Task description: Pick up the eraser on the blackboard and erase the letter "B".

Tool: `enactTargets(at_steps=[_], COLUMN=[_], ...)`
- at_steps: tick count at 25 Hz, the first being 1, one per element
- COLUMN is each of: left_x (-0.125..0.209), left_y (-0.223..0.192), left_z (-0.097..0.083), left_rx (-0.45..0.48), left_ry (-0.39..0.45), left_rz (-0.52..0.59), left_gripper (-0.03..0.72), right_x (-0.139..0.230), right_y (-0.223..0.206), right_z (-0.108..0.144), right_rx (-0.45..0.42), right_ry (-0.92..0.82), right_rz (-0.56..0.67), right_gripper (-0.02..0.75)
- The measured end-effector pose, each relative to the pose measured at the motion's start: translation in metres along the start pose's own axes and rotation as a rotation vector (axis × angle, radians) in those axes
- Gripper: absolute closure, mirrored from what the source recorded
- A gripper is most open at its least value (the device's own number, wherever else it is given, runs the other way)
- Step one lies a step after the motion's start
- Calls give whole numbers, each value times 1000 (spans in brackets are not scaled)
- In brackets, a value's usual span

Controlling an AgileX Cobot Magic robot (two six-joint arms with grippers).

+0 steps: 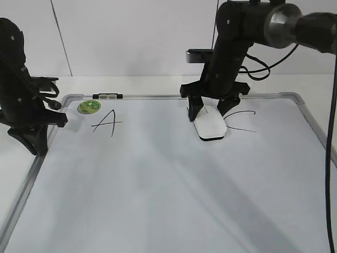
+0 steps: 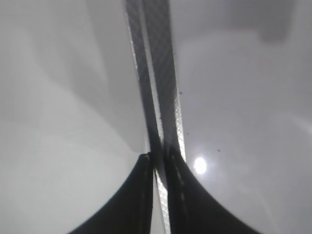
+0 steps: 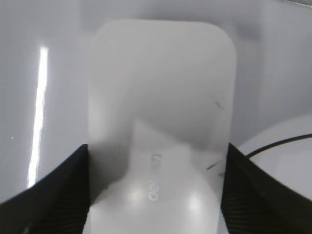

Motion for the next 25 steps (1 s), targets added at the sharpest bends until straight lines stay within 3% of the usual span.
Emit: enactTargets(at_steps=[10,19,25], left_x=[1,3,4], left_y=[0,0,0], left_z=[0,1,1], left_rx=[0,-6,-8], left_ry=[0,-3,-5], left_rz=[4,20,24], left_gripper=[647,647,647], right_x=[3,25,24], right_y=[-1,-6,-6], right_z=[15,75,73], right_rx=[-31,-36,-37], right_ry=[22,157,153], right_rz=[6,21,21], right_gripper=[174,174,174])
Point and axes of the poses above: a point on each arm's last joint axis where the gripper is mounted, y pointing back along that axis away from the gripper, z along the wrist's bending axis when the last joint is at zero, x = y × z, the point moved 8 cm from there along -y, pointing out along that axis toward the gripper, and after that the axes turned 5 degrees about -y, right-handed, at the moved point
